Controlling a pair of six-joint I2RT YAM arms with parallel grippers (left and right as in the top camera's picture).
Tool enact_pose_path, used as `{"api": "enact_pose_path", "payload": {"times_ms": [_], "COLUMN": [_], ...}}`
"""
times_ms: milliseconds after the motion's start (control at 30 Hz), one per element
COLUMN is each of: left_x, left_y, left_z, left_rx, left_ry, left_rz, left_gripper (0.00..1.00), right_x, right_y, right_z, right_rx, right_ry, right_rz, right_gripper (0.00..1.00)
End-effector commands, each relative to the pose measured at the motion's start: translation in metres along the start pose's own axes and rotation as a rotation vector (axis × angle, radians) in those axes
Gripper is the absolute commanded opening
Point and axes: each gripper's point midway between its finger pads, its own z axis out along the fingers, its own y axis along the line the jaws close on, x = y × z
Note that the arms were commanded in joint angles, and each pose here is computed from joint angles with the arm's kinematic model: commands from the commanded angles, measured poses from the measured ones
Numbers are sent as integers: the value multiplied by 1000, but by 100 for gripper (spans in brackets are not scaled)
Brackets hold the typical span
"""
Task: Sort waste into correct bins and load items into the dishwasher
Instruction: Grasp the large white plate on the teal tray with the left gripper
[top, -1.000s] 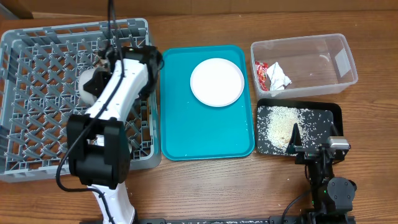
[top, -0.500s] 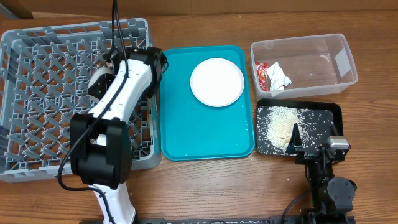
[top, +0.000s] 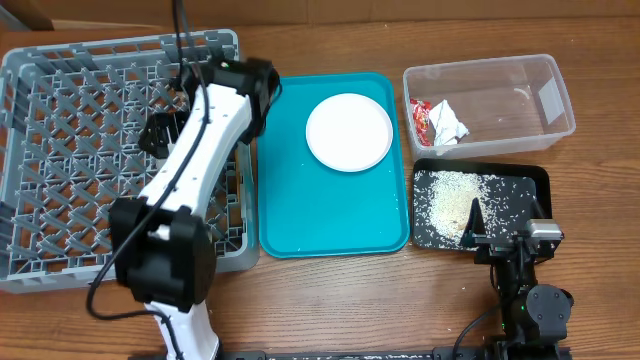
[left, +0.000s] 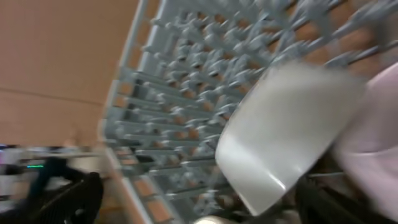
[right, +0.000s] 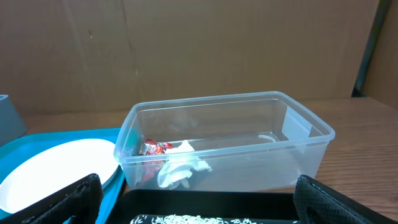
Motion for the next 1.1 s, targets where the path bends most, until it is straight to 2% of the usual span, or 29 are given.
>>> {"api": "enact_pose_path", "payload": {"times_ms": [0,67,100,167,267,333,467,633,833,967,1067], "left_x": [-13,-10,-7,-2,4,8,17,36,64,74,78], "left_y": [-9,-41,-66,-94,-124,-143,-173,-227,-262,-271,-272], "left_z": [-35,-56,-74,-101,-131,-144,-142,-108,-77,-69,-68], "left_rx": [266,474,627,792,902,950,953,902,847,836,838], "left_ry": [29,58,56,35,-16,-36,4,108,209,240,256], "left_rz": [-108,9,115,214,257,261,222,228,255,275,284], "left_gripper": [100,100,96,96,96,88,73,72,67,56,34], "right_x": [2,2,2,2,2,2,2,2,2,2,2], "right_y": [0,0,0,0,0,0,0,0,0,0,0], "right_z": [0,0,0,0,0,0,0,0,0,0,0], "right_rx": [-2,-2,-2,-2,-2,-2,-2,-2,-2,-2,-2], "right_ry": [-4,-4,-4,-4,-4,-4,-4,-4,-4,-4,-4], "right_rz": [-4,-4,-4,-4,-4,-4,-4,-4,-4,-4,-4], "right_gripper": [100,100,100,100,100,100,100,100,100,100,100]}}
